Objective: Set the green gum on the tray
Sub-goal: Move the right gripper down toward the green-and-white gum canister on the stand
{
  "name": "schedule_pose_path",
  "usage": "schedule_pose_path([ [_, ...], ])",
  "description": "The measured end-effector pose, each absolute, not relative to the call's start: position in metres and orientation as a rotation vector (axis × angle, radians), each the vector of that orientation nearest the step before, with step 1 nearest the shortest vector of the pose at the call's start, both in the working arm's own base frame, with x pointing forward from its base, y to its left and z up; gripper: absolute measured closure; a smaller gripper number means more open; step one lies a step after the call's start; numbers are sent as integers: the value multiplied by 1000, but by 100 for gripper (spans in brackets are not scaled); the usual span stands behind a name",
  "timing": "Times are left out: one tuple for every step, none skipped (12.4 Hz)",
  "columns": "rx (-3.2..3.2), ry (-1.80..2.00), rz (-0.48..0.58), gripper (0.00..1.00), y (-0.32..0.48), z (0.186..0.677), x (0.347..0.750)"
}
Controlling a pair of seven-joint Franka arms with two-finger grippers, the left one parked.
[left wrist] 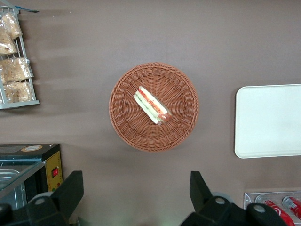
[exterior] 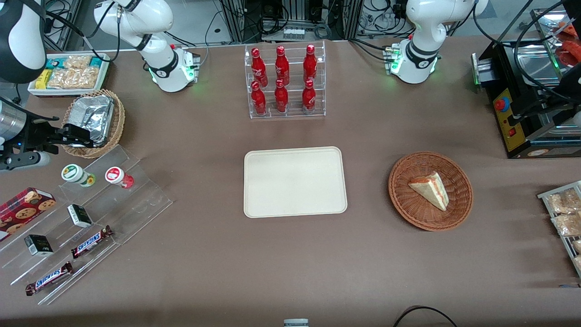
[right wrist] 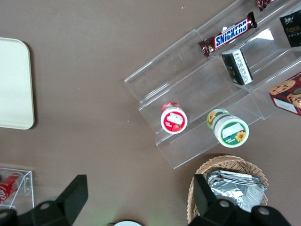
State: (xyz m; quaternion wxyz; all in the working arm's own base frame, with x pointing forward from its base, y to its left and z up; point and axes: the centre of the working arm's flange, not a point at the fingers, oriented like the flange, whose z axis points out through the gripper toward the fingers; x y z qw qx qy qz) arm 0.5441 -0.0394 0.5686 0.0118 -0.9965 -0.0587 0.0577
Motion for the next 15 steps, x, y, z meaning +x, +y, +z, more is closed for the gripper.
schedule_pose_path([
  [-3109,-182,172,0,-40,571,545],
  [-3109,-181,172,0,-40,571,545],
  [-3108,-181,175,0,-40,570,545],
  [-3108,-181,183,0,-40,569,546],
  [-3107,-179,191,0,-41,566,546],
  [-3104,-186,198,0,-44,564,547],
  [-3098,-227,202,0,-50,562,547],
  [-3085,-304,207,0,-60,558,548],
  [-3071,-381,208,0,-74,551,550],
  [-3061,-438,194,0,-89,540,553],
  [-3053,-498,173,0,-104,529,556],
  [-3039,-583,153,0,-119,519,557],
  [-3020,-671,134,0,-132,510,559],
  [-3004,-744,117,0,-142,502,561],
  [-2994,-804,100,0,-147,494,563],
])
